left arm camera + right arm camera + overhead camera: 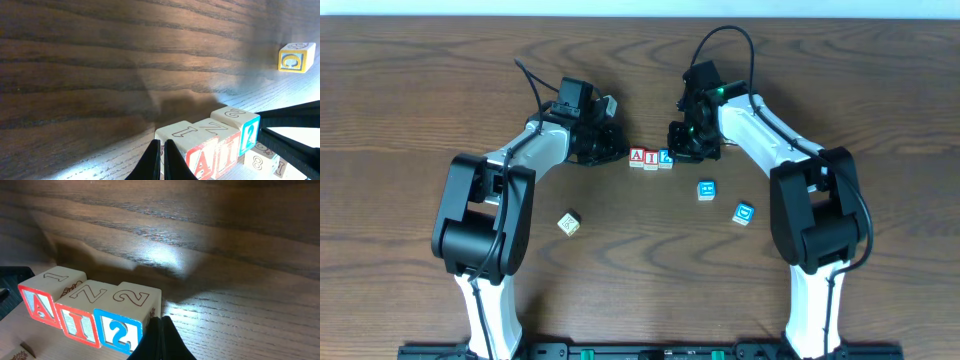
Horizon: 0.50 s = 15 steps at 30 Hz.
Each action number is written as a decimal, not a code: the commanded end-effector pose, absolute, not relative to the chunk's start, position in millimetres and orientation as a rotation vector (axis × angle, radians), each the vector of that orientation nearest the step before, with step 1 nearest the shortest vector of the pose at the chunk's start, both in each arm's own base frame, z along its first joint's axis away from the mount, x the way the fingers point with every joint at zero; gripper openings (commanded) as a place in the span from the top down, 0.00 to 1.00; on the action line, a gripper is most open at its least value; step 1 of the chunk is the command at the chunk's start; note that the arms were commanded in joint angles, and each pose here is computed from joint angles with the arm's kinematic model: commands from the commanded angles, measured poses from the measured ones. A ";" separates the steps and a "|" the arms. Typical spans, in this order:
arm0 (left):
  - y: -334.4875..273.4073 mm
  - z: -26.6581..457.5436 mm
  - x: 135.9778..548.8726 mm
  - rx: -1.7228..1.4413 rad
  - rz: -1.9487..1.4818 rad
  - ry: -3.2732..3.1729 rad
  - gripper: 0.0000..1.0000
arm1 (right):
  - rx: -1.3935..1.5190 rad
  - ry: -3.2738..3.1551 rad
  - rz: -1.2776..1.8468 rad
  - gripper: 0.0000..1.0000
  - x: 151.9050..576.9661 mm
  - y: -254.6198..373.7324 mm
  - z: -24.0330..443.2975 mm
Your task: Spell out Ai2
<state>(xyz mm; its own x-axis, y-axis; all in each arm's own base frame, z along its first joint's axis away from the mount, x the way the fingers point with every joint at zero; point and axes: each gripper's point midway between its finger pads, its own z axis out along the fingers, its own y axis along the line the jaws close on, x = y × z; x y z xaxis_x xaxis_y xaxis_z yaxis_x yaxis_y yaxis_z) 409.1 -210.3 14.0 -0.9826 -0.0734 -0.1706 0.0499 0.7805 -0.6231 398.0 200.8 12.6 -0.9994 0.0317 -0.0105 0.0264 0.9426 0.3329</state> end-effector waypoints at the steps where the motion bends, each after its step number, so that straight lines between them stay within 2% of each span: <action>1: -212.4 8.3 403.6 -0.016 -1.005 2.806 0.94 | 0.011 3.099 0.533 0.99 392.5 205.9 5.7; 9: -205.5 8.1 406.5 -0.039 -0.993 2.805 0.94 | 0.032 3.094 0.486 0.99 396.5 196.5 4.1; 15: -189.2 20.8 423.8 -0.049 -0.963 2.763 0.94 | 0.079 3.065 0.470 0.99 413.6 171.2 10.1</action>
<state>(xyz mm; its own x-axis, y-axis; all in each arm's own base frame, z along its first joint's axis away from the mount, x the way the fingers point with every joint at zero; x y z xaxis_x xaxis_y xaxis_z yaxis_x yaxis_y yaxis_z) 414.1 -195.7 13.8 -0.9815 -0.1049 -0.1605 0.0186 0.7809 -0.6244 402.9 187.6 11.5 -0.9986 0.0503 -0.0163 0.0426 0.9485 0.3139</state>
